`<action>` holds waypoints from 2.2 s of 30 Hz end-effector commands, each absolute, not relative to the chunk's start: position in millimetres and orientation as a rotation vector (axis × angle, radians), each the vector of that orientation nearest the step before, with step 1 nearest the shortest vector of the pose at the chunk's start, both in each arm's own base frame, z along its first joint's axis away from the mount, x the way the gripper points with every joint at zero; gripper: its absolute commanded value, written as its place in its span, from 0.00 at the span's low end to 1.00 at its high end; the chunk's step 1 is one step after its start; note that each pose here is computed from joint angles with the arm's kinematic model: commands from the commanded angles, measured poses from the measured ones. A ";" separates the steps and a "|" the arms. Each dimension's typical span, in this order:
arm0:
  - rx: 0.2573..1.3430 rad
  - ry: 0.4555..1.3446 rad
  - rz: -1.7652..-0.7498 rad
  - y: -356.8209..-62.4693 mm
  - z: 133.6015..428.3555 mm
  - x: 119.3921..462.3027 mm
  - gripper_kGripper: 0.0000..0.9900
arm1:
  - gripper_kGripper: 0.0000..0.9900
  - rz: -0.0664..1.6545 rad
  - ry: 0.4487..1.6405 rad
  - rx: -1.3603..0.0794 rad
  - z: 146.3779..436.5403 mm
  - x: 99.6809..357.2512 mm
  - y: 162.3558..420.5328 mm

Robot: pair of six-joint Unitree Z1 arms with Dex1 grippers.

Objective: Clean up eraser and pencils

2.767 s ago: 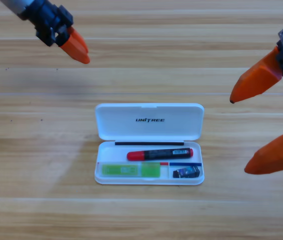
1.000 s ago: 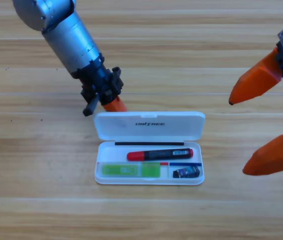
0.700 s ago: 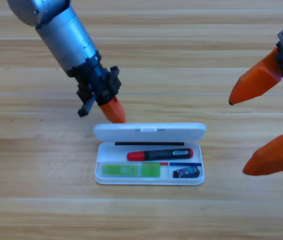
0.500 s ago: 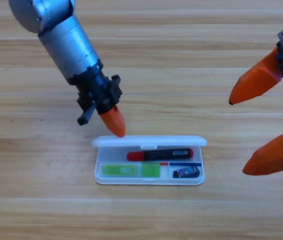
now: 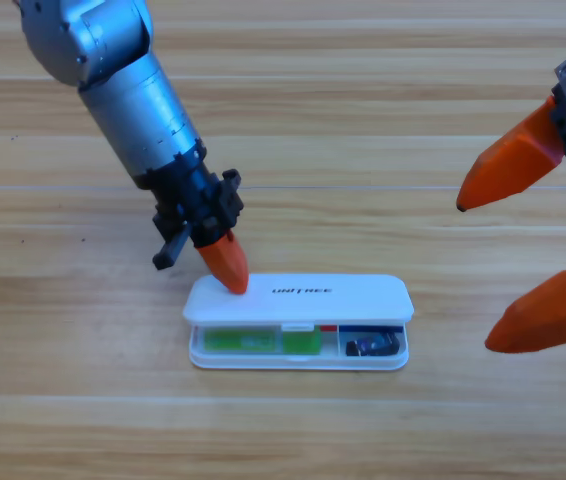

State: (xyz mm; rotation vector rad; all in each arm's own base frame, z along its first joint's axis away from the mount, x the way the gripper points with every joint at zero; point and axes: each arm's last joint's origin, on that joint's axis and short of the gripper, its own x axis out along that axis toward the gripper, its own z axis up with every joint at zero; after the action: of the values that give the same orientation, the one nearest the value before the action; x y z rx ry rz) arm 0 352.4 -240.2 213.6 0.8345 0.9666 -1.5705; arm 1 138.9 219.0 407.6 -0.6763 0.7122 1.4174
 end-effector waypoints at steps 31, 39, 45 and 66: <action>0.860 1.040 -1.621 -262.6 164.1 327.3 0.00 | 1.00 1.407 0.756 -0.656 395.4 150.9 224.6; 0.864 1.043 -1.628 -267.5 163.5 322.1 0.00 | 1.00 1.406 0.757 -0.655 395.4 150.9 224.6; 0.850 1.037 -1.595 -267.2 177.4 322.0 0.00 | 1.00 1.405 0.756 -0.653 395.5 151.0 224.7; 0.862 0.861 -1.635 -224.8 338.3 230.3 1.00 | 1.00 1.400 0.758 -0.642 397.3 151.2 225.0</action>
State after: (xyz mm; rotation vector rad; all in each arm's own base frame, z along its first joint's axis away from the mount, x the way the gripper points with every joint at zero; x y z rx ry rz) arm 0 272.6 -224.1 300.5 0.8425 0.9511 -1.5416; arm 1 139.9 220.3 406.3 -0.6678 0.7258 1.4128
